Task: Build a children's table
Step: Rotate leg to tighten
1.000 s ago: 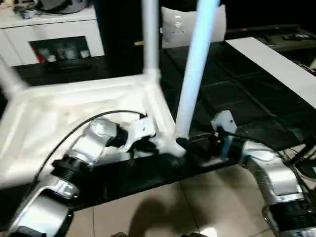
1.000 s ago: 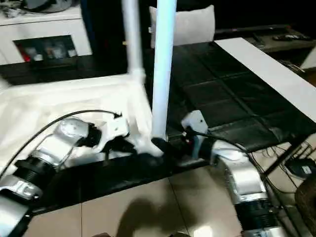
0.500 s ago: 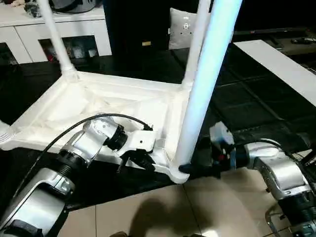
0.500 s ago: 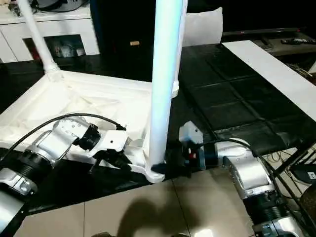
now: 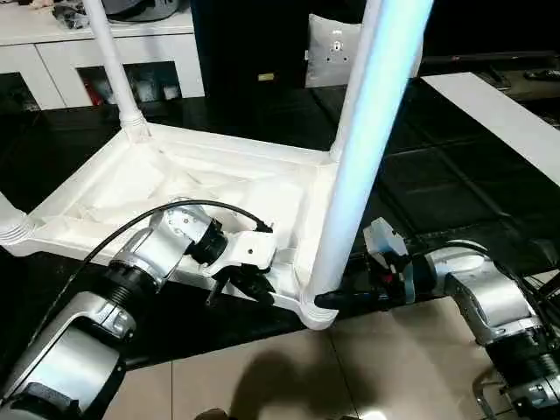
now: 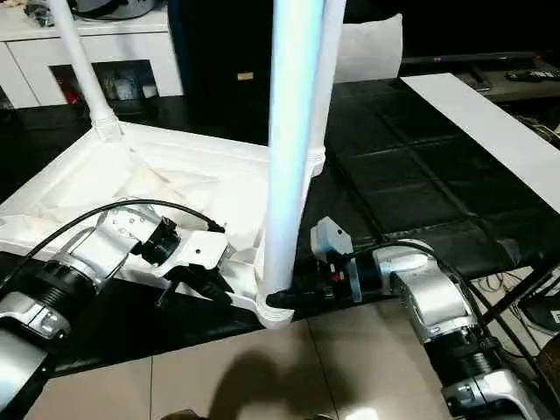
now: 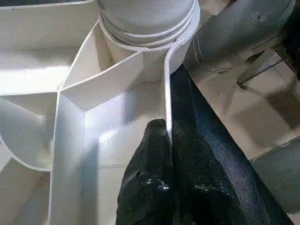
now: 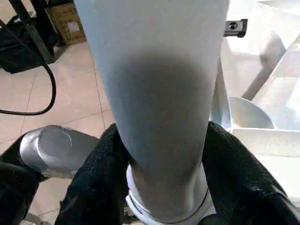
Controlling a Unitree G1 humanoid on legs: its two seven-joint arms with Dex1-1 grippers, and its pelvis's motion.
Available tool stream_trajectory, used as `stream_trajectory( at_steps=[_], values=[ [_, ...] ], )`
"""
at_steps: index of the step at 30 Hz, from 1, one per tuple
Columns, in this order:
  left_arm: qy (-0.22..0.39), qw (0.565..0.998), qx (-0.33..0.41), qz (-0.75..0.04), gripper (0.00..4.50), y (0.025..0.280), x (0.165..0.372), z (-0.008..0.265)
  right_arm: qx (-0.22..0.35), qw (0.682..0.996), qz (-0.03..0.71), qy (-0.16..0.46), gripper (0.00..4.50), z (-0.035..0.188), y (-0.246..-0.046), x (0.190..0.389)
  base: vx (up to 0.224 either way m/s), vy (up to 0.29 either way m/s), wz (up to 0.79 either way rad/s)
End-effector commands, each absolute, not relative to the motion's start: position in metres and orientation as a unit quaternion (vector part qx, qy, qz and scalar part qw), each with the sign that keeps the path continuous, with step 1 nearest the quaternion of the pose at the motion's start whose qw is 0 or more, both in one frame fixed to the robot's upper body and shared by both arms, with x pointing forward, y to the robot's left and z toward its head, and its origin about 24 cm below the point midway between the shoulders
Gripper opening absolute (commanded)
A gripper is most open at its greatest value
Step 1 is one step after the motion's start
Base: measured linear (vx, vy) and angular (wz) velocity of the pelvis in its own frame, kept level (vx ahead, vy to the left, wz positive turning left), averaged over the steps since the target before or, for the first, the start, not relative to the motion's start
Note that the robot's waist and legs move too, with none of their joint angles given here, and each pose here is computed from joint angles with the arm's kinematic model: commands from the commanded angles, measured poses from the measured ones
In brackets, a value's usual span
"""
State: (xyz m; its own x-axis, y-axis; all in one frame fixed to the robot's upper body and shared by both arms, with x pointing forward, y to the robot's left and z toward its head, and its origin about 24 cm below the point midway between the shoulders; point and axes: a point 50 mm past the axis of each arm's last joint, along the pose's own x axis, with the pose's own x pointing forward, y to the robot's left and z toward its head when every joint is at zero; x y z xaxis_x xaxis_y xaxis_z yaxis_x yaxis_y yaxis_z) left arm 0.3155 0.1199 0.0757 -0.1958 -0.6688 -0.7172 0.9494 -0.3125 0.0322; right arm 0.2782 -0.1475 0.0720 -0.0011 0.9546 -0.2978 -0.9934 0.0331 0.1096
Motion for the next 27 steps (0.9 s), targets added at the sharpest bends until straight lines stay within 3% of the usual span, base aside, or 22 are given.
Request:
stream_trajectory(
  at_steps=[1,4,8,12,13,14,19,26,27],
  values=[
    [0.210,0.527,0.344,-0.748,0.00,0.116,0.317,0.081,-0.062,0.691,0.706,0.146,1.94,0.074,-0.146,0.277,0.000,0.000,0.00],
    [0.213,0.543,0.334,-0.740,0.00,0.117,0.319,0.082,-0.051,0.693,0.704,0.148,1.91,0.074,-0.144,0.276,0.000,0.000,0.00],
    [0.212,0.588,0.289,-0.725,0.00,0.114,0.320,0.084,-0.025,0.718,0.678,0.156,1.91,0.072,-0.140,0.277,0.000,0.000,0.00],
    [0.226,0.654,0.252,-0.676,0.00,0.111,0.319,0.084,-0.015,0.809,0.567,0.155,1.91,0.065,-0.131,0.293,0.000,0.000,0.00],
    [0.225,0.661,0.248,-0.671,0.00,0.110,0.320,0.085,-0.014,0.815,0.558,0.154,1.91,0.064,-0.131,0.294,0.000,0.000,0.00],
    [0.224,0.696,0.227,-0.643,0.00,0.105,0.322,0.086,-0.005,0.844,0.514,0.153,1.91,0.062,-0.126,0.300,0.000,0.000,0.00],
    [0.226,0.755,0.183,-0.587,0.00,0.089,0.328,0.088,0.014,0.884,0.442,0.154,1.91,0.059,-0.113,0.309,0.000,0.000,0.00],
    [0.184,0.840,0.145,-0.489,0.00,0.059,0.348,0.101,0.040,0.947,0.277,0.160,1.91,0.058,-0.087,0.337,0.000,0.000,0.00],
    [0.170,0.853,0.145,-0.471,0.00,0.055,0.352,0.105,0.038,0.953,0.261,0.146,2.26,0.060,-0.082,0.342,0.000,0.000,0.00]
  ],
)
